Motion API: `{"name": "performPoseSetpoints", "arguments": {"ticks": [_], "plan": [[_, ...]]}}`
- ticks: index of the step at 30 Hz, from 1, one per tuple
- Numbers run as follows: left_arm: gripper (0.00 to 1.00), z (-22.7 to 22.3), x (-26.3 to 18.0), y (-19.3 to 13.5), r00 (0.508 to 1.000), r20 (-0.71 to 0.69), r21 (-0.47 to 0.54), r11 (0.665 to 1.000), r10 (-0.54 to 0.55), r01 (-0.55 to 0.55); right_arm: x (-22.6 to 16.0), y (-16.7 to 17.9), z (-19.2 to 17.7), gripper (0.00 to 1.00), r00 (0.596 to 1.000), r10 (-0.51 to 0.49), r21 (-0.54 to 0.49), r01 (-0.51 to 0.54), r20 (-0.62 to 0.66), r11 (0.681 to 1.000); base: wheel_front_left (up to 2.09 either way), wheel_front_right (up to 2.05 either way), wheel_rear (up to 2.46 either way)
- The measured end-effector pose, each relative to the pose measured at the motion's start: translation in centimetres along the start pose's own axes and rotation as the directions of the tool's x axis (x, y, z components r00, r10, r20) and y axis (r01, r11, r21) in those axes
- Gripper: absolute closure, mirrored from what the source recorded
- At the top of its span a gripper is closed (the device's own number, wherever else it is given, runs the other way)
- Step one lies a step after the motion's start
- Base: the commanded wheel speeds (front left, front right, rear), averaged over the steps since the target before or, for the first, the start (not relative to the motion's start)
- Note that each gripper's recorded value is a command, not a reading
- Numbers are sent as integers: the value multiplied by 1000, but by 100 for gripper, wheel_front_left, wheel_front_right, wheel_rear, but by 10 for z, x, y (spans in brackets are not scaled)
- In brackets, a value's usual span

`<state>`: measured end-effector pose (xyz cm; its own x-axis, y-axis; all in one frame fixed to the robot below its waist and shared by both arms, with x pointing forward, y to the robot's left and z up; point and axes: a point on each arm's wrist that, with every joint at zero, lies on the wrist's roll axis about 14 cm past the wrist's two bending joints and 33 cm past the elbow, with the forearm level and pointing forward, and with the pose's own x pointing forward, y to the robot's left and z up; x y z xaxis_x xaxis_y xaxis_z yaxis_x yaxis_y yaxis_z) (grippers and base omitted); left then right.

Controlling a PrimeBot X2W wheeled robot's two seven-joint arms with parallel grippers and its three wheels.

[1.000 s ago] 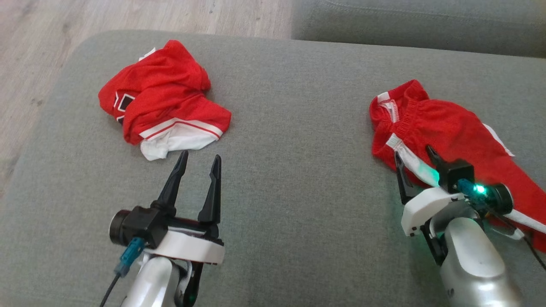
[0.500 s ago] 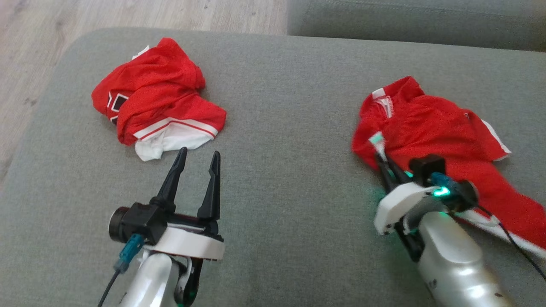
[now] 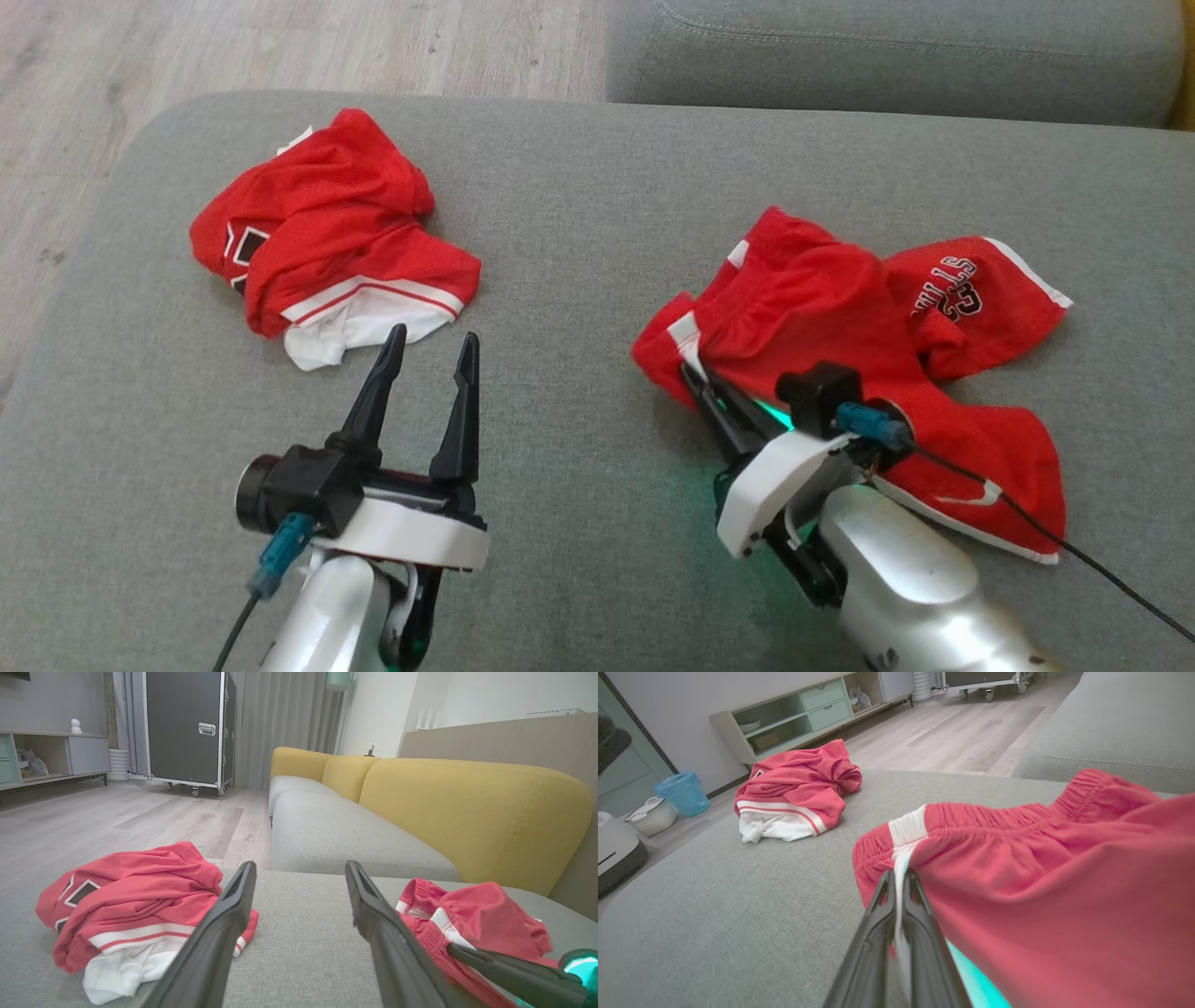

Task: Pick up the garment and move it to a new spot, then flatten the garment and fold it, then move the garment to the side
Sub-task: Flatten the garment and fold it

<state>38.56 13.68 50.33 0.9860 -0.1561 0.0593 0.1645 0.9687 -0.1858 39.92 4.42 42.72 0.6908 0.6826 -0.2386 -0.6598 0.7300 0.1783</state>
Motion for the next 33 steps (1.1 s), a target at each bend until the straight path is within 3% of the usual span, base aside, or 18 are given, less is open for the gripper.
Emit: {"name": "performPoseSetpoints", "arguments": {"ticks": [4, 5, 6, 13, 17, 21, 24, 28, 33], "plan": [[0, 0, 0, 0, 1000, 1, -1, 1000, -1, 1, -1, 11, -7, 100, 999, 32, 9, -32, -23, 999, 0, 0, 0], [0, 1, 0, -1, 1000, 2, -1, 1000, -2, 2, -2, 12, -9, 9, 999, 34, 9, -34, -29, 999, 0, 0, 0], [0, 1, 0, -1, 1000, 3, -1, 1000, -3, 3, -3, 12, -11, 0, 999, 35, 4, -35, -37, 999, 0, 0, 0], [0, 7, -2, -4, 1000, 20, -1, 1000, -10, 10, -12, -9, 5, 0, 999, -36, 18, 36, 11, 999, 0, 0, 0], [0, 9, -4, -9, 999, 30, -5, 1000, -20, 20, -30, -54, 36, 0, 983, -153, 16, 152, 106, 988, 0, 0, 0], [0, 10, -5, -16, 999, 36, -9, 999, -37, 38, -68, -106, 67, 0, 926, -304, -14, 315, 223, 949, 0, 0, 0], [0, 10, -4, -24, 998, 38, -13, 998, -59, 59, -100, -124, 64, 0, 874, -409, 27, 417, 262, 909, 0, 0, 0], [0, 9, -4, -33, 996, 35, -17, 996, -84, 85, -133, -124, 34, 0, 832, -502, 79, 498, 238, 864, 0, 0, 0], [0, 7, -3, -38, 995, 30, -18, 995, -99, 100, -143, -121, 26, 0, 816, -529, 77, 526, 233, 847, 0, 0, 0]]}}
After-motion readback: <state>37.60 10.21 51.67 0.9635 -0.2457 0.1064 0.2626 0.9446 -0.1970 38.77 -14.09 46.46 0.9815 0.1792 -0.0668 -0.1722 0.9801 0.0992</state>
